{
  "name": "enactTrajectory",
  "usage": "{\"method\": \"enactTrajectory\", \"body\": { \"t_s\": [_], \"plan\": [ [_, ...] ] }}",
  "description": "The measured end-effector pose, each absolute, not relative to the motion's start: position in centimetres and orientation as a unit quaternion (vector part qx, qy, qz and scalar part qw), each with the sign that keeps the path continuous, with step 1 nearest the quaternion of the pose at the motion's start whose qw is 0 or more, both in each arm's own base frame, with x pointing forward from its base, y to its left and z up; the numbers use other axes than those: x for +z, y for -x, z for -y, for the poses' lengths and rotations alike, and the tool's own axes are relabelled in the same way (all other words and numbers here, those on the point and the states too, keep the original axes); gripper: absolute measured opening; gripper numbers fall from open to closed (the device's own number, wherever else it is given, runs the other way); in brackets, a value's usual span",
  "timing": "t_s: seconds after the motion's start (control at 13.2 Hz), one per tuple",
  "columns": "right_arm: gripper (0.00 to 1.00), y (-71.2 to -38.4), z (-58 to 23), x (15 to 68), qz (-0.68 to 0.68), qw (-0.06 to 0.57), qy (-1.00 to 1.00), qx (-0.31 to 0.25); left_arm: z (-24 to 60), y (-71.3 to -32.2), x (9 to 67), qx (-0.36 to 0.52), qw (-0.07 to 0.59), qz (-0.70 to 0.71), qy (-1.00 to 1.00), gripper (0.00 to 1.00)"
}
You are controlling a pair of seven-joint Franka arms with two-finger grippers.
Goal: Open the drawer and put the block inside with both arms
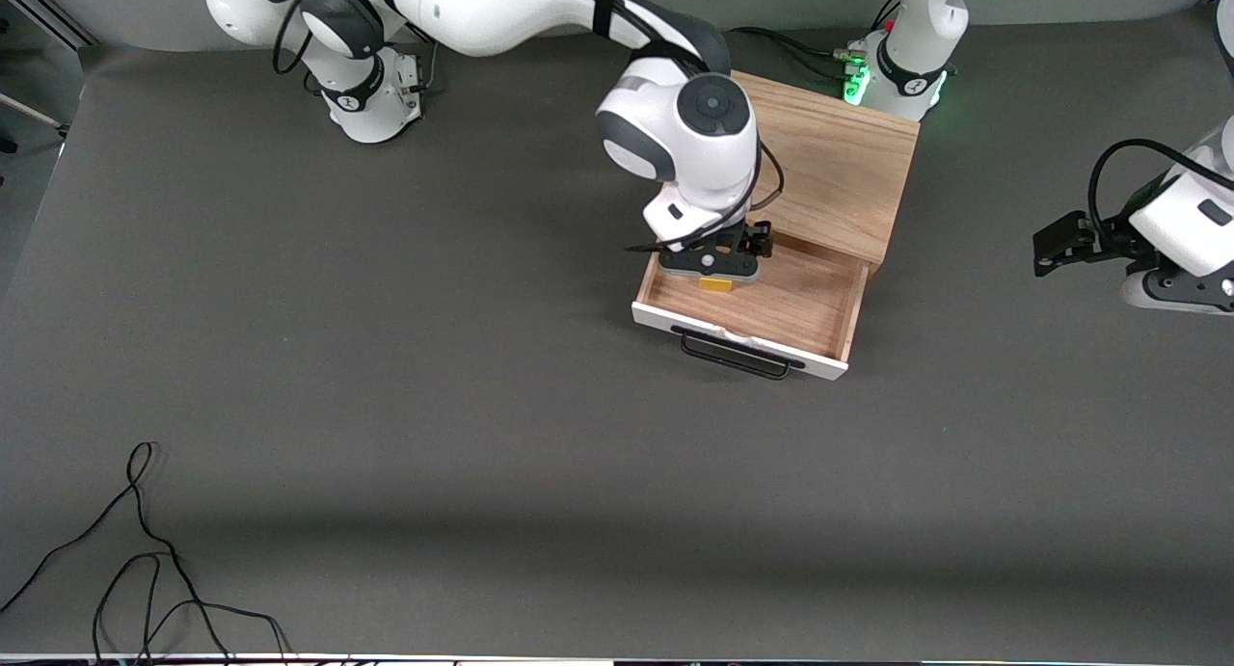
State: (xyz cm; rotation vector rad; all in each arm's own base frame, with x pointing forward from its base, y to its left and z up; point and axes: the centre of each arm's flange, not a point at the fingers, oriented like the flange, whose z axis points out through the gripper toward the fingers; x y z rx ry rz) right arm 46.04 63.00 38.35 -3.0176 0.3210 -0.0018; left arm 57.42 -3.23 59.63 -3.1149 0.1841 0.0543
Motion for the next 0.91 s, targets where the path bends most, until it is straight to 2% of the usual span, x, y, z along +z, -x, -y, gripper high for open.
{"method": "enactTrajectory", "body": {
  "t_s": [0.23,0.53,0.91],
  "plan": [
    [1.00,-49.5,-58.0,45.9,-0.141,0.057,0.988,-0.015,3.0,-57.4,59.6,0.018,0.011,-0.057,0.998,1.00],
    [1.00,-55.8,-45.0,56.0,-0.133,0.043,0.990,-0.029,2.8,-57.4,59.6,0.018,0.010,-0.055,0.998,1.00],
    [1.00,-60.8,-28.3,59.8,-0.108,0.042,0.993,-0.027,2.9,-57.4,59.6,0.017,0.010,-0.040,0.999,1.00]
  ]
}}
